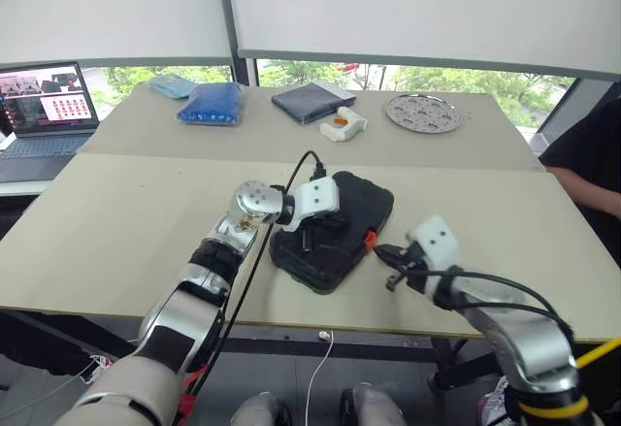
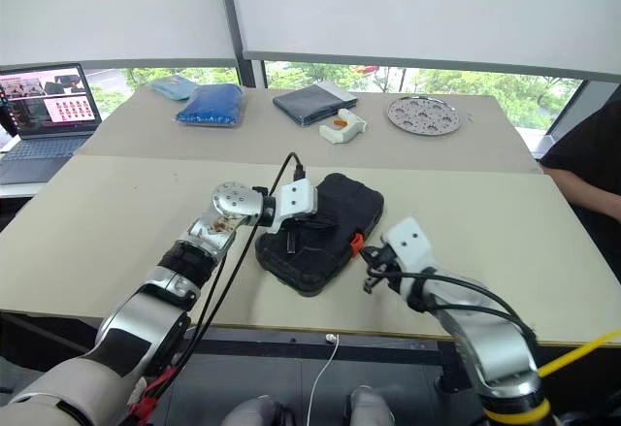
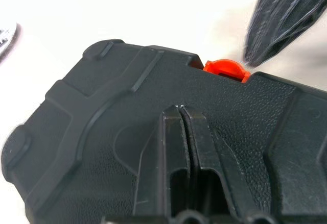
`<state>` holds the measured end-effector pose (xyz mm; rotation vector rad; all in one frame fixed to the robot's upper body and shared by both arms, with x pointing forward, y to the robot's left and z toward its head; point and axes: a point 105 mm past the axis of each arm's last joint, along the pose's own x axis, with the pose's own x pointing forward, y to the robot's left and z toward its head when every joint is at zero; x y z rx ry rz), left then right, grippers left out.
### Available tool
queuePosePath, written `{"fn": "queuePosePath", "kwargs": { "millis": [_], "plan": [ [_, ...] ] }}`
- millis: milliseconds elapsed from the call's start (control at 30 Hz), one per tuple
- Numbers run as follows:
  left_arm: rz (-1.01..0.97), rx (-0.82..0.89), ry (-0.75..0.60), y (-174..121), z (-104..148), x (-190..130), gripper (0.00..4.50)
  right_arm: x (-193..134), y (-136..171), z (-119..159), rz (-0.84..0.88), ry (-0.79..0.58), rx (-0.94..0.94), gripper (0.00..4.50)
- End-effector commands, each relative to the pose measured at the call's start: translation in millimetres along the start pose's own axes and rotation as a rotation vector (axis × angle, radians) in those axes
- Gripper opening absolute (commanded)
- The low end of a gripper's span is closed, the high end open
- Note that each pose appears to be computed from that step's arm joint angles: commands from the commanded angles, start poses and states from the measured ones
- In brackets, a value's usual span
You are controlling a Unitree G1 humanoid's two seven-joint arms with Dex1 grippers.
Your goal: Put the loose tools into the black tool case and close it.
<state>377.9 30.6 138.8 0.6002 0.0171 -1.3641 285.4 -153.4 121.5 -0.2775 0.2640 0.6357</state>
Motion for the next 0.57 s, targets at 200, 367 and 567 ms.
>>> {"fn": "queuePosePath", "kwargs": {
  "millis": [200,367,567],
  "plan": [
    [0.132,-0.277,0.022,17.6,-16.0,-148.2,3.64,-95.3,-47.4,29.4,0.156,-0.019,-0.024,3.48],
    [0.198,-0.324,0.052,9.4,-2.0,-217.0,4.50,-131.9,-69.8,43.1,0.231,-0.009,0.033,4.43],
    [0.259,-0.322,0.052,6.1,-3.7,-225.6,4.50,-135.7,-73.4,49.5,0.303,-0.036,0.054,4.43]
  ]
}}
